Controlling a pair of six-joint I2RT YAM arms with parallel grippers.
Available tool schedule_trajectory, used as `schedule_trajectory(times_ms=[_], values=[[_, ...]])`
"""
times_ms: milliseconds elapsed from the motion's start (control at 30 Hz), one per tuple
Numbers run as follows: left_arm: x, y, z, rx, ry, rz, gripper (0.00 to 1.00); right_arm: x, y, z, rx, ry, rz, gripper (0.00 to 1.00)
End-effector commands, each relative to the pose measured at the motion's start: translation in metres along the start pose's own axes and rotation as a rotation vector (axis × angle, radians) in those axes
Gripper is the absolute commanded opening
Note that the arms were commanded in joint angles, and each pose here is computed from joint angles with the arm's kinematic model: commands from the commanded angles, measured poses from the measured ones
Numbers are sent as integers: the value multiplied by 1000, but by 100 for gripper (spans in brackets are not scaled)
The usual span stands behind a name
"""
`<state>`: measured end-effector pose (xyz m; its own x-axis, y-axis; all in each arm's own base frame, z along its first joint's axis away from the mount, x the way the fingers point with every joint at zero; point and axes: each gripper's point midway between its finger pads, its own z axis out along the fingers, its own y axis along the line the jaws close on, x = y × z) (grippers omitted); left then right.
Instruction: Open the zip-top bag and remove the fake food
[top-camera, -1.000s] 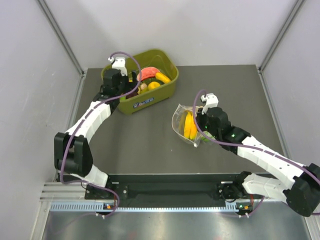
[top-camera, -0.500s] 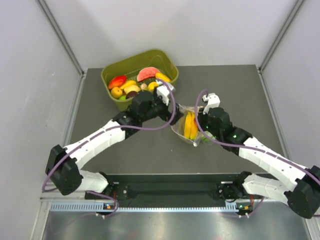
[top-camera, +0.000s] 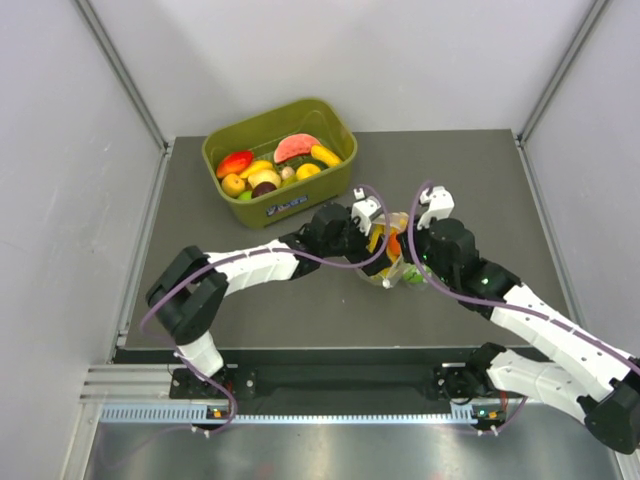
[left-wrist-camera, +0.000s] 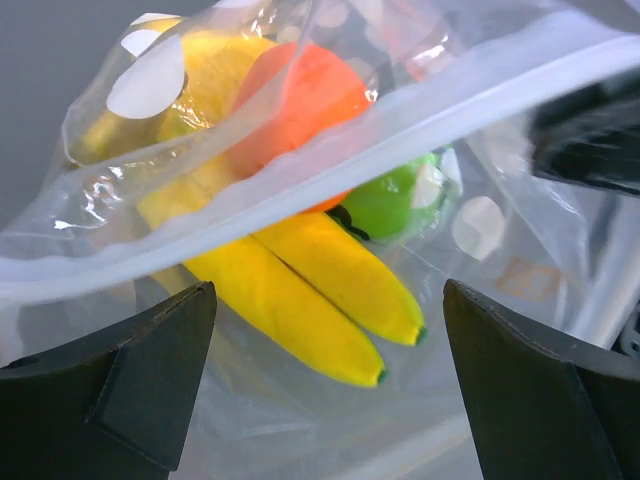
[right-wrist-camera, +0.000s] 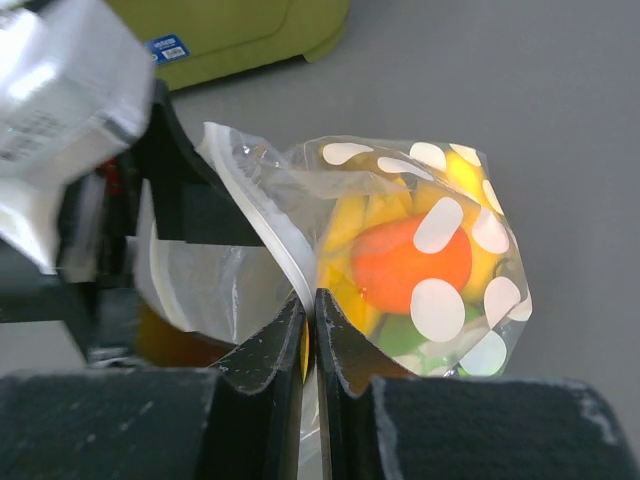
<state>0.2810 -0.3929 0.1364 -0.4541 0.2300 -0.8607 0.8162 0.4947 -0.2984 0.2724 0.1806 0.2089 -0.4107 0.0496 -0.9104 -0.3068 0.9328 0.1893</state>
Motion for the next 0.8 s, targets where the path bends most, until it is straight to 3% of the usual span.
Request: schedule_trajectory(times_ms=[0, 333, 767], values=[[-39, -9, 14, 17, -143, 48, 99, -4, -6, -4, 12, -24, 29, 8], [-61, -3, 44, 22, -277, 12, 99, -1, -7, -5, 15, -11, 22, 8], [-56, 16, 81, -47, -244, 61, 99, 1, 7, -6, -61, -6, 36, 8]])
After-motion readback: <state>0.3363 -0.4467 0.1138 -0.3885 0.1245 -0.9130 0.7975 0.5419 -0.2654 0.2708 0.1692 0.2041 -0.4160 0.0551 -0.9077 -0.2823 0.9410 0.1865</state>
